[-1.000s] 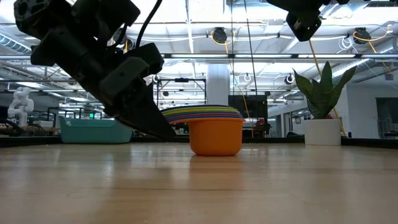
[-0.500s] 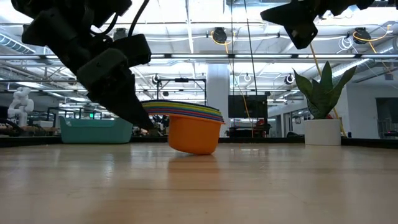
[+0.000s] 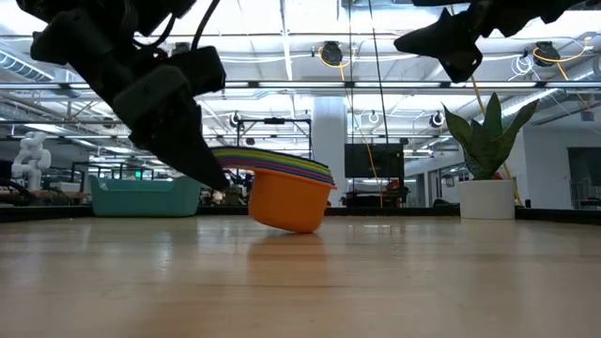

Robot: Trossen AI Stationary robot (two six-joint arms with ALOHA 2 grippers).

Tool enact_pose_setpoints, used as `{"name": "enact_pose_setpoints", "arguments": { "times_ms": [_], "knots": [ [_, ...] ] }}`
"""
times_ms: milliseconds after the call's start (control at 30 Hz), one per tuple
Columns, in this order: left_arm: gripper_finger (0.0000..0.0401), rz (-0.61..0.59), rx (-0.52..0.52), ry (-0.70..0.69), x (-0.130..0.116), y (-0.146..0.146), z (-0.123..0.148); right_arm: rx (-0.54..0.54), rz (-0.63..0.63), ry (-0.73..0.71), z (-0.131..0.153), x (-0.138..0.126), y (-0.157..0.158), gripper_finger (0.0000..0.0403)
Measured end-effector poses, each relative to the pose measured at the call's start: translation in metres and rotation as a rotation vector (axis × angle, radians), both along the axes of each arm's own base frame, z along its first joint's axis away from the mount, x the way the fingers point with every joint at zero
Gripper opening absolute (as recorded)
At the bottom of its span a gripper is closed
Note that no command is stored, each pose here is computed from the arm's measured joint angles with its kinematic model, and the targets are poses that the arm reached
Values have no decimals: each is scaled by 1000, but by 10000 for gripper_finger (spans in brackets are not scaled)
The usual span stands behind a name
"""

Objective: Nest measuring cups in basket
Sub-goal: Put the nested measuring cups into the green bin

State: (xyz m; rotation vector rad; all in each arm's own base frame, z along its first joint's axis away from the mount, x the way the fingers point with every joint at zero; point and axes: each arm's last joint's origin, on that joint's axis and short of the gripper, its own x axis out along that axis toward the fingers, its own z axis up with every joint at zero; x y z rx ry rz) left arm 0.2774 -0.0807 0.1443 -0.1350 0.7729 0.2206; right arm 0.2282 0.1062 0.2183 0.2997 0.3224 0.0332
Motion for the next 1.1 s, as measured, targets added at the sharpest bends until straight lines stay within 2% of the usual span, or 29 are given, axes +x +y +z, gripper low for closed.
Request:
{"name": "enact_pose_setpoints", "arguments": {
  "times_ms": [200,567,1100],
  "knots": [
    [131,8,0,-31,-2,0,9,-1,2,2,0,0,0,226],
    [131,-9,59,-40,-12,5,27,4,-2,15,-1,-1,0,226],
    [131,-52,124,-173,-30,22,75,4,-2,29,-3,-1,0,226]
  ]
}}
